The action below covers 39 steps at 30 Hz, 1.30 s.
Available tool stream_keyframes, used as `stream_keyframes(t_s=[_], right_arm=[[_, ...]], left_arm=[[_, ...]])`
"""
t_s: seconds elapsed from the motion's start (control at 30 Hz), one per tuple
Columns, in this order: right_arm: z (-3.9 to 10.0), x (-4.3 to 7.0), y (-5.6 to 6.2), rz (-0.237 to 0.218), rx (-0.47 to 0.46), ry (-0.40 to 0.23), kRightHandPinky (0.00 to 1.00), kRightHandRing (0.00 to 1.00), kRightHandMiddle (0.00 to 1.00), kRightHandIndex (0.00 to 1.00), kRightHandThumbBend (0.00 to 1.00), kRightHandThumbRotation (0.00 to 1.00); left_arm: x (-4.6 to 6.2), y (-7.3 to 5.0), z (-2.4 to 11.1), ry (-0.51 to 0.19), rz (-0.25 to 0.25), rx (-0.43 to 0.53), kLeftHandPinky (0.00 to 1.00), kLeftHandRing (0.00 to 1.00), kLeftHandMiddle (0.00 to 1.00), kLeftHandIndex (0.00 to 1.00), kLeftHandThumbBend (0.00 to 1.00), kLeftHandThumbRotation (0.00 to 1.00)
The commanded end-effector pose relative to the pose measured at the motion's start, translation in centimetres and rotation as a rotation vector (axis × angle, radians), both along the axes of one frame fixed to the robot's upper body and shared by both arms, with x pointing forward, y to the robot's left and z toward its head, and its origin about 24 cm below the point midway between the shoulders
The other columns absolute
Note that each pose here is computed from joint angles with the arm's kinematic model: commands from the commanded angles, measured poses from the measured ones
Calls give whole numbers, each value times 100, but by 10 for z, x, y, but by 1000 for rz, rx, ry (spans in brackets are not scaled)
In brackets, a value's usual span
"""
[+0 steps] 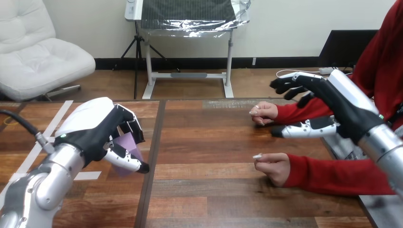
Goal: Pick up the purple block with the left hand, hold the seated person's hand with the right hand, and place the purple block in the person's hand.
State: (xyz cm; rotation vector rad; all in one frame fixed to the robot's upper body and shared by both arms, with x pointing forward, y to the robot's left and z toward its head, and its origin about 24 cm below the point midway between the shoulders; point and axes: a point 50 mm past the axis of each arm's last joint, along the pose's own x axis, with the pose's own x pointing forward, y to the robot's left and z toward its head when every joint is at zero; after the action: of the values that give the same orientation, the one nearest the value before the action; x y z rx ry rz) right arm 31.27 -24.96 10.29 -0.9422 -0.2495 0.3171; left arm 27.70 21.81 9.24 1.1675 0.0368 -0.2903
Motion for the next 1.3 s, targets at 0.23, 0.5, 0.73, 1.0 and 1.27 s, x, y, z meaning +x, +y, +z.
stream_keyframes(t_s=[0.23,0.5,0.73,1.0,1.27], right_arm=[[30,22,-8,15,-157,-48,62,79,81,80,100,41],[27,26,-15,10,-206,-18,66,83,83,81,100,43],[22,28,-21,-3,-221,31,68,84,84,81,100,45],[14,29,-27,-18,-242,97,68,82,83,81,100,48],[7,29,-30,-33,-281,125,66,79,80,79,100,50]], left_arm=[[-1,2,34,-132,-26,9,28,32,39,40,79,0],[-4,2,38,-151,-28,7,26,30,36,40,79,0],[-6,2,41,-157,-28,7,26,30,36,40,79,0],[-8,3,43,-159,-22,1,27,30,36,40,78,0],[-8,4,44,-155,-18,-3,28,31,37,41,78,0]])
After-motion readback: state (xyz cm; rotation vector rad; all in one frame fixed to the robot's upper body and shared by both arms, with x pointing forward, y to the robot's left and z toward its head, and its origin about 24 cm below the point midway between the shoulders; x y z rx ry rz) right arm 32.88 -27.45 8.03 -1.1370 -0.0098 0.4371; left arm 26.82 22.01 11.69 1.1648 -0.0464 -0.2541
